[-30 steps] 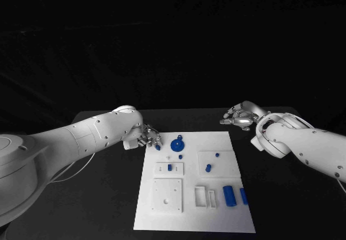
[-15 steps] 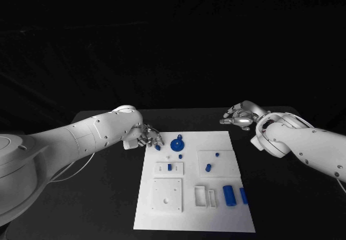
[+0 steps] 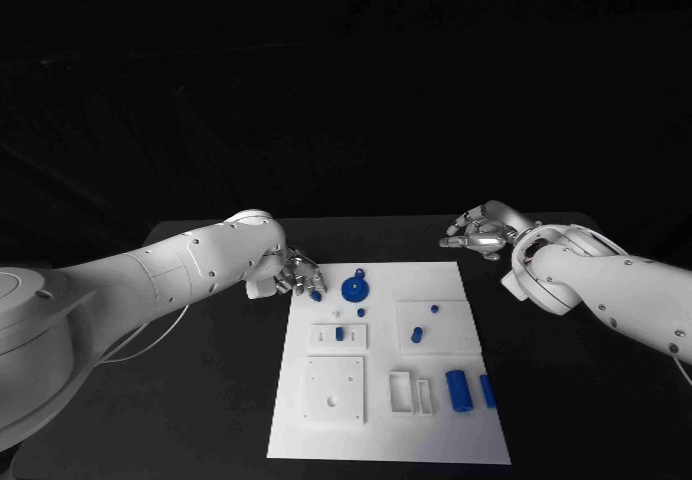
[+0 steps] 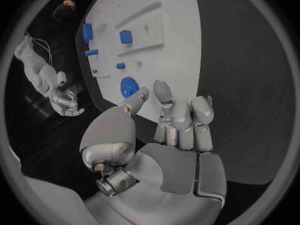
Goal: Assemble the parts on the task board
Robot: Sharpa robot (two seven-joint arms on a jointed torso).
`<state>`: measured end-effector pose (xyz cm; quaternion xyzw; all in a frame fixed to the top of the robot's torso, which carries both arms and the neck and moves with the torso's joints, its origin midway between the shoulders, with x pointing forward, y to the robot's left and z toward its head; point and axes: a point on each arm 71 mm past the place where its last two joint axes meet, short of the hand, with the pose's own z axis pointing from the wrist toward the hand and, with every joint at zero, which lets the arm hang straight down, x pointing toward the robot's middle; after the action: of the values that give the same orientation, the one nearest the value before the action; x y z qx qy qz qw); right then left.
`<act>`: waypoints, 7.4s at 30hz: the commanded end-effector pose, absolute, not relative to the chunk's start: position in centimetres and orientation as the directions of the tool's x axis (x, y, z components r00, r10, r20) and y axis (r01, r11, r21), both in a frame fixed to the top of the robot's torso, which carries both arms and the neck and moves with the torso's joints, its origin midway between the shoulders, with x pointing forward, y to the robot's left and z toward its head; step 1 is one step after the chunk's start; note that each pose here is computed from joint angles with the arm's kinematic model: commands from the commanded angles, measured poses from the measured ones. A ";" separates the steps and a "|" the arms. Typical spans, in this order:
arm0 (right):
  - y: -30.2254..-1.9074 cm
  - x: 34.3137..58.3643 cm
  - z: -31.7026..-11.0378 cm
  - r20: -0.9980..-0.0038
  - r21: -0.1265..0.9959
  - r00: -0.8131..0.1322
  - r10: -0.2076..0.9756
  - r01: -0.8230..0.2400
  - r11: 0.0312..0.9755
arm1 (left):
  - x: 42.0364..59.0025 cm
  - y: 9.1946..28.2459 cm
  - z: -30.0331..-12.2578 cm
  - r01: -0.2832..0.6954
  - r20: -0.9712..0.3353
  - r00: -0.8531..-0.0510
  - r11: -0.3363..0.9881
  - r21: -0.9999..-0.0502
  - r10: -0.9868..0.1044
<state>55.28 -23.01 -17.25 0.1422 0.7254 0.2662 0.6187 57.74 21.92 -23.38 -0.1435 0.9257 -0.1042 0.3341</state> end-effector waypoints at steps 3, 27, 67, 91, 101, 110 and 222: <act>-22.9 55.3 -17.3 -0.822 0.561 -0.204 0.532 -0.131 0.817 | 57.6 21.7 -23.5 -0.187 -0.573 -0.751 0.939 -0.289 -0.326; -23.0 55.3 -17.3 -0.822 0.561 -0.200 0.533 -0.131 0.817 | 57.7 21.8 -23.3 -0.215 -0.576 -0.722 0.916 -0.340 -0.383; -23.5 55.1 -17.3 -0.820 0.564 -0.201 0.536 -0.129 0.815 | 50.9 21.8 -22.9 -0.178 -0.584 -0.660 0.853 -0.490 -0.473; -23.5 55.1 -17.3 -0.818 0.568 -0.203 0.539 -0.133 0.812 | 49.2 20.5 -24.4 -0.070 -0.657 -0.685 0.926 -0.370 -0.315; -23.5 55.1 -17.3 -0.817 0.568 -0.204 0.539 -0.133 0.812 | 49.1 20.1 -24.9 -0.040 -0.676 -0.685 0.941 -0.336 -0.271; -23.6 55.1 -17.3 -0.817 0.569 -0.207 0.539 -0.130 0.812 | 48.9 20.1 -25.2 -0.023 -0.684 -0.687 0.948 -0.317 -0.246; -23.8 55.1 -17.7 -0.810 0.576 -0.216 0.545 -0.122 0.808 | 49.4 20.9 -24.1 -0.087 -0.668 -0.613 0.876 -0.475 -0.423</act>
<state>55.08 -23.85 -17.73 0.1478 0.7294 0.2699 0.6110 49.22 21.51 -24.73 -0.1104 0.8938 -0.1577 0.4051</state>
